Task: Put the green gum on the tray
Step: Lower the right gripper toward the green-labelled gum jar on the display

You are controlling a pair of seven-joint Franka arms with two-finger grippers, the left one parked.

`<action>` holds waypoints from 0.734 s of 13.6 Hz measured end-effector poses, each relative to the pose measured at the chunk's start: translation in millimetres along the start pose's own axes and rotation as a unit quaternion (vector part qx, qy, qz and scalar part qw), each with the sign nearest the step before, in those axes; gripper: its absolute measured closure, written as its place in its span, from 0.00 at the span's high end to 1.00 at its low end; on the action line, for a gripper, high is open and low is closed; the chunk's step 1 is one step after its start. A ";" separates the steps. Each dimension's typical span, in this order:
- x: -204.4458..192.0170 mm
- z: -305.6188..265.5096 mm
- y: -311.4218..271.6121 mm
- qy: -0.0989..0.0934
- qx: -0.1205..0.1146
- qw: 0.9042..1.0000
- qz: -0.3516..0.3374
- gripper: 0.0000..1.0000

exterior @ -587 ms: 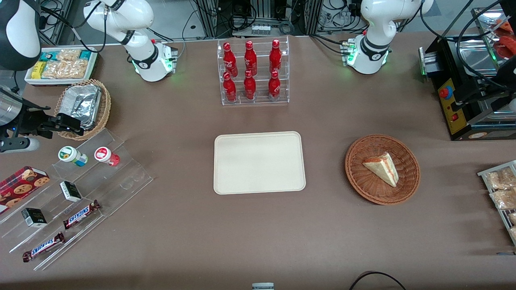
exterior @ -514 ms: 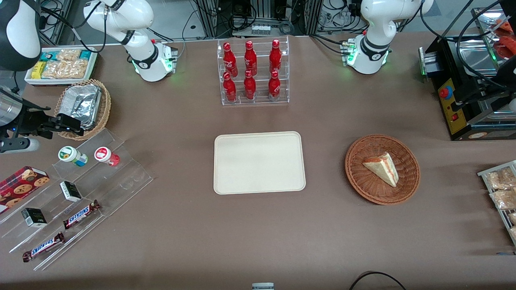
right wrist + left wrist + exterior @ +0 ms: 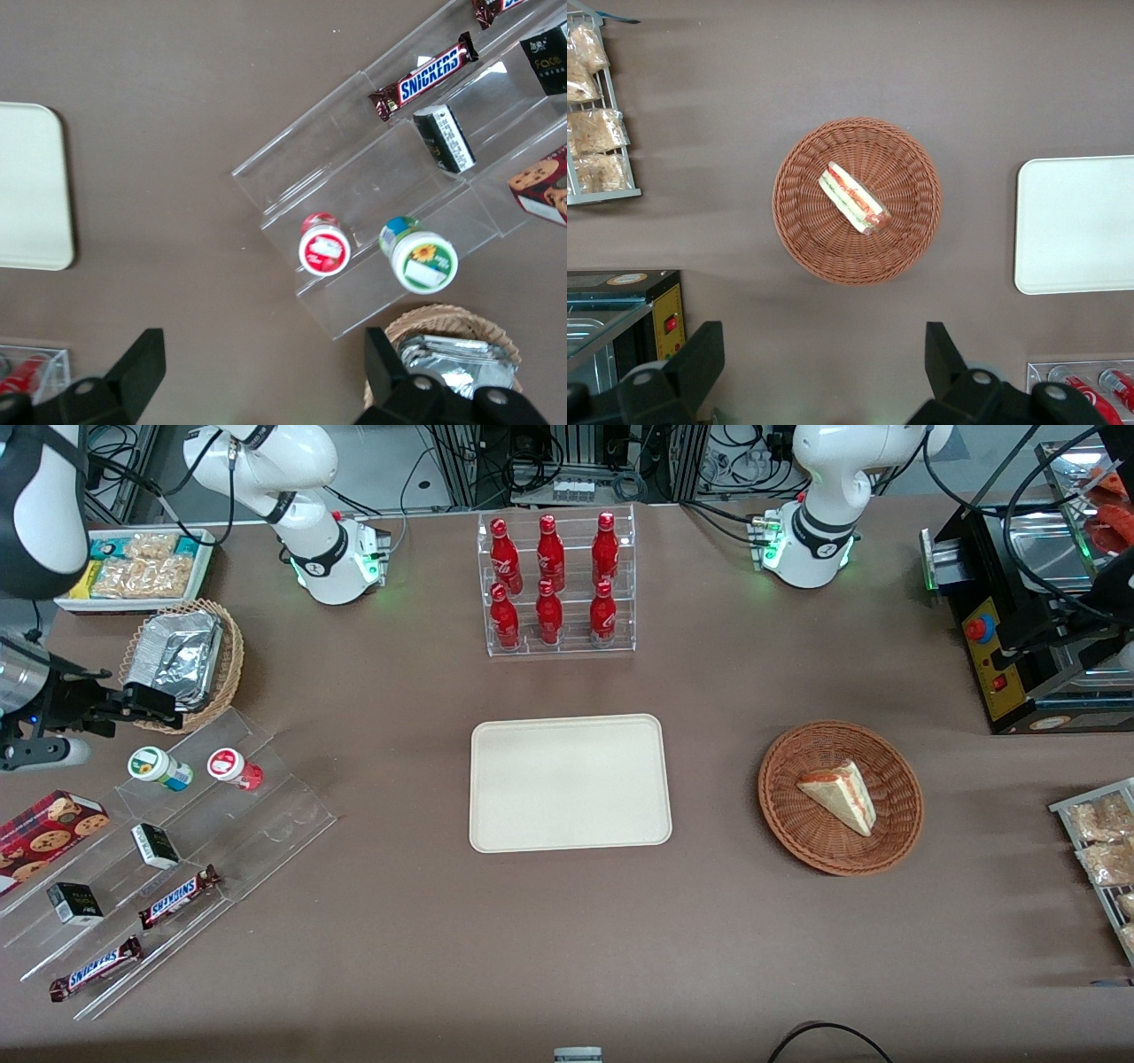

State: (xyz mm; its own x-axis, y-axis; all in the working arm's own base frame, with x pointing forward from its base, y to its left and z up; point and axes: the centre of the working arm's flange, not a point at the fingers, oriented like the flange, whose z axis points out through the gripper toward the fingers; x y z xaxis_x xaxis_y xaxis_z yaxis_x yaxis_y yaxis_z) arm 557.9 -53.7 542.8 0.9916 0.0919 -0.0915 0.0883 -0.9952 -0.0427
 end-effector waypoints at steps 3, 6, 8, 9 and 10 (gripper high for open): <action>-0.2 42.0 40.9 0.021 -0.005 0.997 -0.075 1.00; -7.9 78.5 79.8 0.046 -0.020 0.987 -0.155 1.00; -14.5 100.7 97.2 0.058 -0.031 0.978 -0.196 1.00; -18.0 110.2 103.6 0.061 -0.036 0.974 -0.217 1.00; -21.5 118.5 108.5 0.063 -0.039 0.970 -0.231 1.00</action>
State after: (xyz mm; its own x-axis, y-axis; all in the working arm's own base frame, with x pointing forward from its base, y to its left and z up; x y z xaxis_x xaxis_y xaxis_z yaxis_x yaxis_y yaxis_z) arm 534.9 -159.5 422.2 0.8480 0.5284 0.0413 0.5278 -0.8490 0.0246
